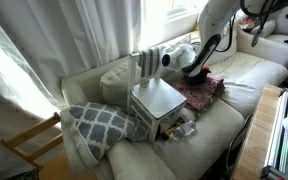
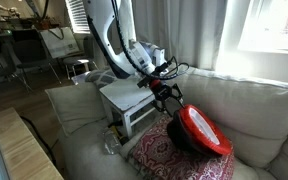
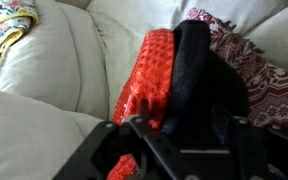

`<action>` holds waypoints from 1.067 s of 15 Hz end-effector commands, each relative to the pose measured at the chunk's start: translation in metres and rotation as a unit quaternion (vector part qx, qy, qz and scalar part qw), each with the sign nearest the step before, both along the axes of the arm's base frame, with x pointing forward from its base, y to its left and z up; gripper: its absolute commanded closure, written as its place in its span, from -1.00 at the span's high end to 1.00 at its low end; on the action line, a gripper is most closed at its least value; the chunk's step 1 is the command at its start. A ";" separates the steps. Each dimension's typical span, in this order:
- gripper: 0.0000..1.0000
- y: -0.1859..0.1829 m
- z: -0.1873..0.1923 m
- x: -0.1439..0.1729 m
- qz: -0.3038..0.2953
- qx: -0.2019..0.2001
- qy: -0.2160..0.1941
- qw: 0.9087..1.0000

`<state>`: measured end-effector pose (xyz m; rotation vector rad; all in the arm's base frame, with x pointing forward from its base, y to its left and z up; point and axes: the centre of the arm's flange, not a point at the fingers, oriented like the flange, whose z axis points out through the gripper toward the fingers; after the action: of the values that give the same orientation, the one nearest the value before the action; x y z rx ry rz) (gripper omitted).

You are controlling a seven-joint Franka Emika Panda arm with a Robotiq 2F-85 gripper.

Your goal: Put the hats on the seat of the chair then on the sofa

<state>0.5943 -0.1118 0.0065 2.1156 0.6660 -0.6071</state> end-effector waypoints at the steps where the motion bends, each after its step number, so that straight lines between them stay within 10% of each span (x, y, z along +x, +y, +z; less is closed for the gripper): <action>1: 0.87 0.000 0.005 -0.016 0.018 0.043 0.032 0.998; 16: 0.84 0.006 0.018 -0.029 0.039 0.197 0.177 0.964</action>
<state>0.5766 -0.1086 0.0221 2.2885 1.0628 -0.8206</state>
